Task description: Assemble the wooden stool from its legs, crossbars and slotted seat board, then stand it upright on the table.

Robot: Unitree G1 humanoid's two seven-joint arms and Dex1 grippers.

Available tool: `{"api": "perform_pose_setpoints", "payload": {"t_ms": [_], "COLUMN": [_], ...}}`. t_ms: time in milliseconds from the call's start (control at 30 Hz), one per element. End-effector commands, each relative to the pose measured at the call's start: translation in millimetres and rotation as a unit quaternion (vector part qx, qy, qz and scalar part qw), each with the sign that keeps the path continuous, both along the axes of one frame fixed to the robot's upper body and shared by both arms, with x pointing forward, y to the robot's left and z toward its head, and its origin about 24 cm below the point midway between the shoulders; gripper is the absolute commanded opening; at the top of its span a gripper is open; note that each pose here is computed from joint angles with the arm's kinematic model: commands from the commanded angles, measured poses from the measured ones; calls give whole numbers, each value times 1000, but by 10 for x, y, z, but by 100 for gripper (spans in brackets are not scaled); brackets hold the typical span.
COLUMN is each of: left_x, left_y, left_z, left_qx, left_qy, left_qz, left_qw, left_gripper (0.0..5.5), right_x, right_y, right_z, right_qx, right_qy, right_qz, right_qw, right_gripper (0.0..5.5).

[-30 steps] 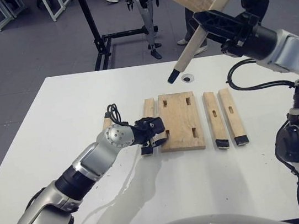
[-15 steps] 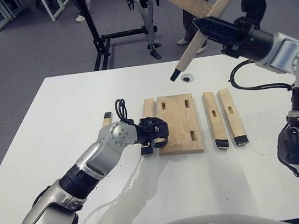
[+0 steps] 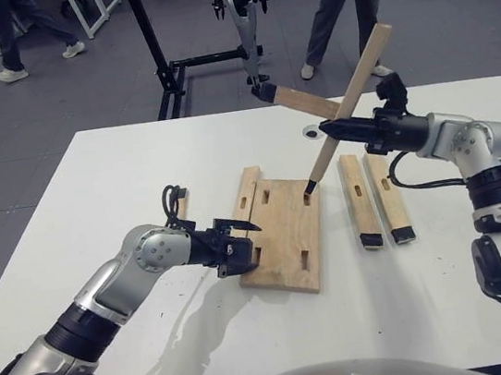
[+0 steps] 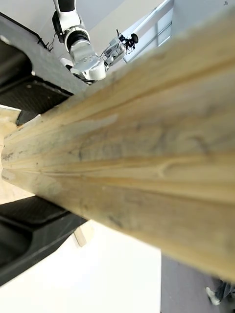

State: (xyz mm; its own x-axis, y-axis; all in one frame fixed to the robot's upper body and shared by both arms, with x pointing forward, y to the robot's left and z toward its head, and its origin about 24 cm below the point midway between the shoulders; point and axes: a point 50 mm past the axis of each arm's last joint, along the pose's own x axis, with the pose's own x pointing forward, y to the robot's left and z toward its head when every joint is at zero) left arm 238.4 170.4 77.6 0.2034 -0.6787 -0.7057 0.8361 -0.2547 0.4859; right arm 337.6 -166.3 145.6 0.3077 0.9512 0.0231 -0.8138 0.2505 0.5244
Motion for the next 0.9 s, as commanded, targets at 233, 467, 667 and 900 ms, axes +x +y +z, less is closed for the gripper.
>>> {"api": "perform_pose_setpoints", "payload": {"t_ms": [233, 467, 667, 900], "left_x": [119, 74, 87, 131], "left_y": [550, 539, 467, 413], "left_z": [-374, -448, -451, -388], "left_qx": [91, 72, 57, 29], "left_qy": [-35, -42, -45, -45], "left_qz": [-37, -50, -51, -30], "left_qw": [995, 995, 996, 998], "left_gripper": [363, 363, 363, 363], "right_x": [-20, 93, 123, -42], "right_y": [104, 37, 151, 113], "right_z": [-375, -485, -590, -1031], "right_qx": [-52, -71, -70, -220], "right_qy": [7, -8, -6, -58], "right_qz": [-3, -64, -68, -46], "right_qw": [999, 995, 995, 973], "right_gripper": [207, 207, 207, 206]}}
